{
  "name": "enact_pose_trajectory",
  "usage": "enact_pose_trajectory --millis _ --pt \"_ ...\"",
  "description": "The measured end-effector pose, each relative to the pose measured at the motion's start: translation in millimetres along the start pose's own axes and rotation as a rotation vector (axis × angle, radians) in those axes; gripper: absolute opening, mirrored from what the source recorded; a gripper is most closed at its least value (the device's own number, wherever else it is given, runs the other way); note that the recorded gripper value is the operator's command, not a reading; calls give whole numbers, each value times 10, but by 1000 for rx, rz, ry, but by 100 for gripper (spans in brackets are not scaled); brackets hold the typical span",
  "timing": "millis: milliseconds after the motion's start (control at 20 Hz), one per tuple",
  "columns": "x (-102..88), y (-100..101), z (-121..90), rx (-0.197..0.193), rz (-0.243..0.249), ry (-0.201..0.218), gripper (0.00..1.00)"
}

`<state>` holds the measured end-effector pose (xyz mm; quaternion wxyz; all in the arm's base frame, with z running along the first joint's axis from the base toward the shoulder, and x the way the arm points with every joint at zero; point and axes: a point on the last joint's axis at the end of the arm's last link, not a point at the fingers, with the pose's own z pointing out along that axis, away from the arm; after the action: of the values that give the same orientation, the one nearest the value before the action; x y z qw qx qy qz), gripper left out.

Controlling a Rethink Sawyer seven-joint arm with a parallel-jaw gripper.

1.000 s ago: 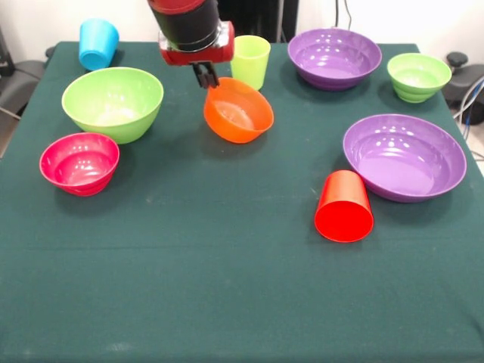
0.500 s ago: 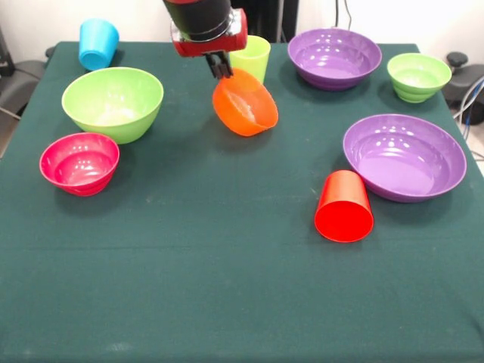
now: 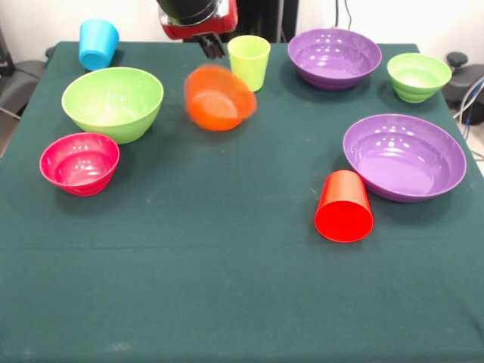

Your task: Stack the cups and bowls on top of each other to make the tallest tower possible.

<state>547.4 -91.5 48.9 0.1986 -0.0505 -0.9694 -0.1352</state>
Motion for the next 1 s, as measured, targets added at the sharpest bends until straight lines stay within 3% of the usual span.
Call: enact_pose_trajectory --millis 500,1000 --pt "-14 49 72 59 -49 -7 0" --pt "-38 203 88 67 -76 -6 0"
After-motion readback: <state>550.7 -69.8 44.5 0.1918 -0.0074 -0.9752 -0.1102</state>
